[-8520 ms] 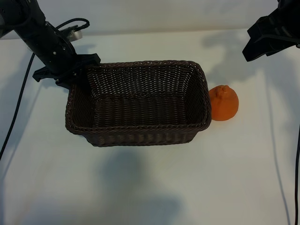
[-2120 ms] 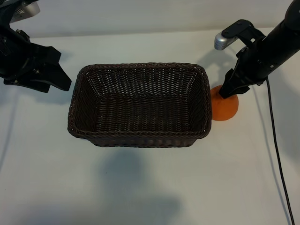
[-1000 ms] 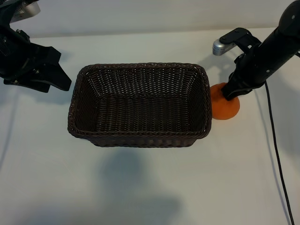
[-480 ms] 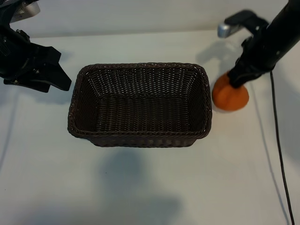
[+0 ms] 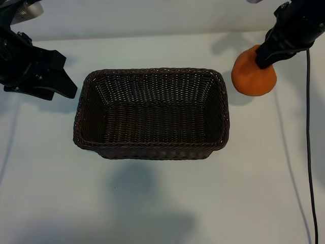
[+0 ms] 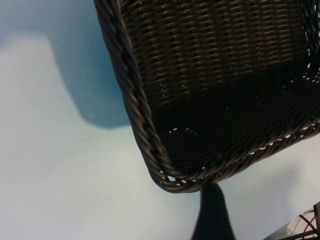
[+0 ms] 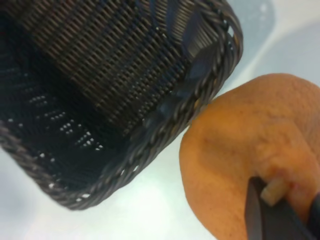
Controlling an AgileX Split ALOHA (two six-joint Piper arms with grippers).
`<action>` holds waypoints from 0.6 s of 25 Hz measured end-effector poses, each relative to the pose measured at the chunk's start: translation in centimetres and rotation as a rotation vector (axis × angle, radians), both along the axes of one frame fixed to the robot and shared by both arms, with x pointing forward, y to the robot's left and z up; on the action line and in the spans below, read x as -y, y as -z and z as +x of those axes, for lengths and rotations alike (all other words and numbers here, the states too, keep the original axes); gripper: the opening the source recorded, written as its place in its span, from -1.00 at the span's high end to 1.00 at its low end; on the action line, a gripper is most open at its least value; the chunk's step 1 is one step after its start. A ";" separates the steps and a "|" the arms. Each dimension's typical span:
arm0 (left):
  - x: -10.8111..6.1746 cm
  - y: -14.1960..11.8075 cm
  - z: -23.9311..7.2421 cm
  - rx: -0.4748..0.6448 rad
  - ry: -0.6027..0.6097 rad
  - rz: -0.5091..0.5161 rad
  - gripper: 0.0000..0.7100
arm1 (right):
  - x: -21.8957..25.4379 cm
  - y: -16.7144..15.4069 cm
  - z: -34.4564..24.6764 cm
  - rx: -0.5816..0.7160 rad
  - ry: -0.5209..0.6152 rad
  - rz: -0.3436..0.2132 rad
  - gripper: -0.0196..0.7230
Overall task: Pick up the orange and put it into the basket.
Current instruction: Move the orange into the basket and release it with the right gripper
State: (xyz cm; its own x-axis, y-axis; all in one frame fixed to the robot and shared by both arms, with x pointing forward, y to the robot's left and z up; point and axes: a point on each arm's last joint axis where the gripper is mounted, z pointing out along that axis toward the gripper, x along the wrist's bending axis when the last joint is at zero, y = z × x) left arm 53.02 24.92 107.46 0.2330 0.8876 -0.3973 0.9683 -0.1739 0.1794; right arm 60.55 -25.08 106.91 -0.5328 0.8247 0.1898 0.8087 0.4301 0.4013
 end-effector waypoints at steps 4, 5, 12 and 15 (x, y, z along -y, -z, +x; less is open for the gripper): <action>0.0 0.0 0.0 0.000 0.000 0.000 -0.53 | -0.1 -0.5 -0.4 -0.011 0.022 0.015 0.81; 0.0 0.0 0.0 0.000 0.000 0.000 -0.53 | -0.1 -0.5 -0.4 -0.014 0.028 0.024 0.81; 0.0 0.0 0.0 0.000 0.000 0.000 -0.53 | -2.3 -0.7 -0.7 -0.019 -0.009 0.074 0.81; 0.0 0.0 0.0 0.000 0.000 0.000 -0.53 | -4.3 -0.8 -1.0 -0.007 -0.057 0.076 0.81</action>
State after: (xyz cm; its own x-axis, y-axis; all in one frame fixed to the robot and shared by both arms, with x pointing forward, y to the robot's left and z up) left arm 53.02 24.92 107.46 0.2330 0.8876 -0.3973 0.9683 -0.1739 0.1794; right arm 59.57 -20.81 107.67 -0.5769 0.7761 0.2545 0.7866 0.4440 0.4291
